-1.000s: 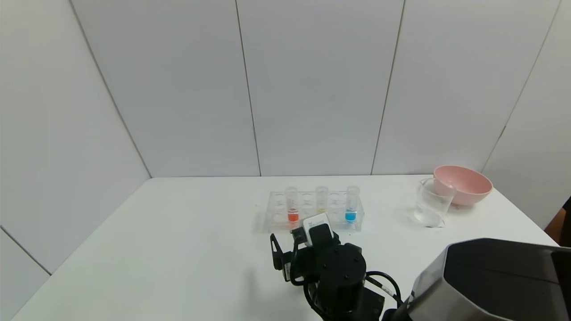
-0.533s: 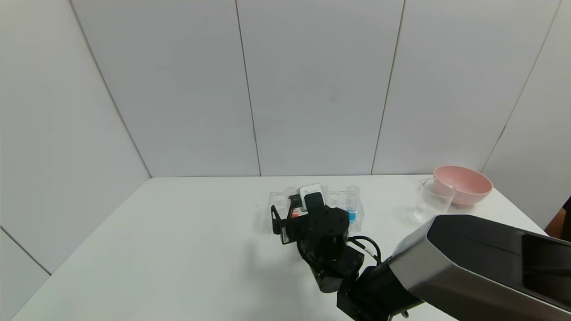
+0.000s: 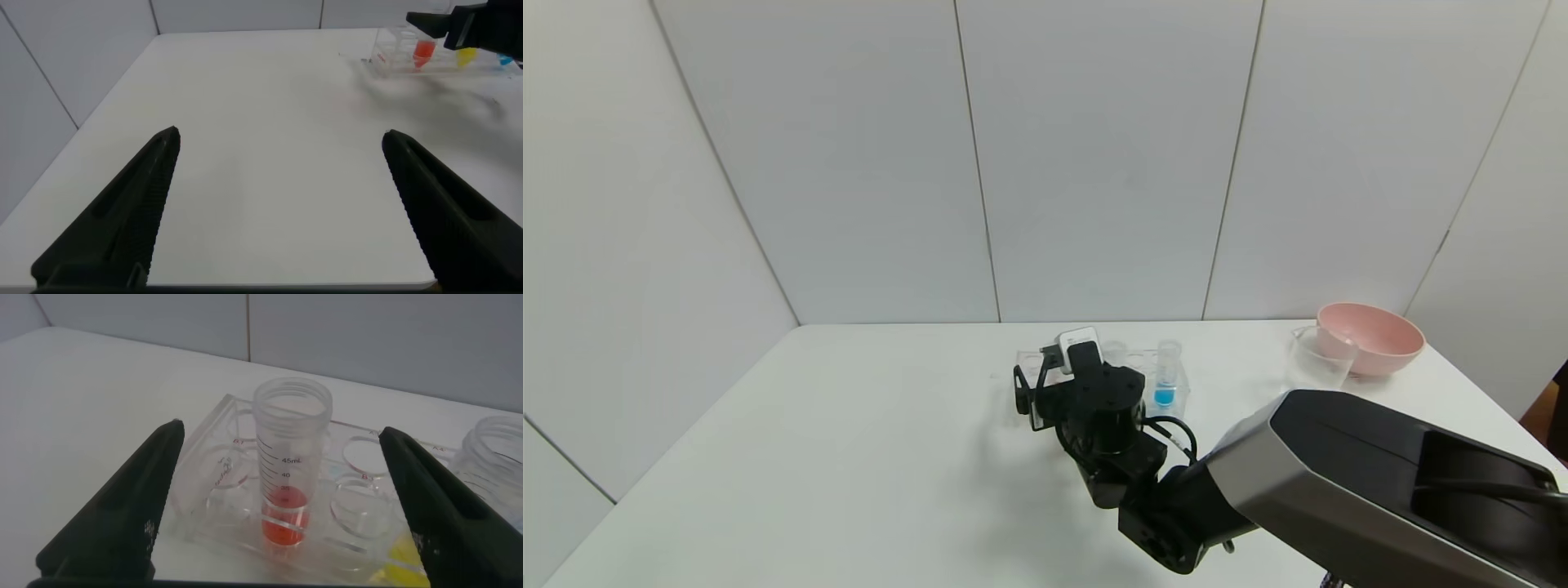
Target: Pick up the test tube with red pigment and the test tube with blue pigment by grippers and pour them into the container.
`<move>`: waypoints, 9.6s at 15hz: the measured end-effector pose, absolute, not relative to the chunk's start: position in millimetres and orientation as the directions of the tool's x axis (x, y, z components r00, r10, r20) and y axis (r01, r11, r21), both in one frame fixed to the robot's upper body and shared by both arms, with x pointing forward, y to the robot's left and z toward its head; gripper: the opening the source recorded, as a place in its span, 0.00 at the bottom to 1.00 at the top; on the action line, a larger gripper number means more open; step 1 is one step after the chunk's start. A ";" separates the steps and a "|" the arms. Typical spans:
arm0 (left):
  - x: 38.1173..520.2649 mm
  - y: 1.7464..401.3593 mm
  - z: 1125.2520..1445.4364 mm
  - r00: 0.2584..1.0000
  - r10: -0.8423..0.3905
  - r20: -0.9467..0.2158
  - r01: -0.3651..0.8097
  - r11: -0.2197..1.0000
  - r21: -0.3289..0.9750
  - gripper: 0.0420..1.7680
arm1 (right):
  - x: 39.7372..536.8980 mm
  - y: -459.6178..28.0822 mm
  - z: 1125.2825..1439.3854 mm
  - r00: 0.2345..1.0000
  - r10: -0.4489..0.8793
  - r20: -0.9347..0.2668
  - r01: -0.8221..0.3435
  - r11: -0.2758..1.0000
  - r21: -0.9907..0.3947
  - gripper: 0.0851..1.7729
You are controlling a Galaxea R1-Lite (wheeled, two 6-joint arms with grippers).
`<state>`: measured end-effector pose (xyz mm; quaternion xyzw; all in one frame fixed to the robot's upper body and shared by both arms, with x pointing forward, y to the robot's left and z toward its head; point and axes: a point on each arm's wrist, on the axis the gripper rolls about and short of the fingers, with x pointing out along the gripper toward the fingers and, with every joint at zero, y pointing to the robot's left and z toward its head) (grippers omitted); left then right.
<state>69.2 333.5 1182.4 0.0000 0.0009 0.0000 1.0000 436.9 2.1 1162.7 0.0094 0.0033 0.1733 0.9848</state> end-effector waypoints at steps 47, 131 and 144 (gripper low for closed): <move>69.2 333.5 1182.4 1.000 0.000 -0.002 0.000 1.000 0.000 1.00 | 356.7 -230.8 1261.2 0.794 0.598 -0.114 -0.601 0.799 0.006 0.24; 69.2 333.5 1182.4 1.000 0.000 -0.002 0.000 1.000 0.000 1.00 | 503.2 -325.7 1325.7 0.588 -0.339 -0.735 -0.700 0.243 -0.672 0.24; 69.2 333.5 1182.5 1.000 0.000 -0.001 0.000 1.000 0.000 1.00 | 498.4 -296.8 1327.4 0.570 -0.479 -0.668 -0.724 0.091 -0.684 0.24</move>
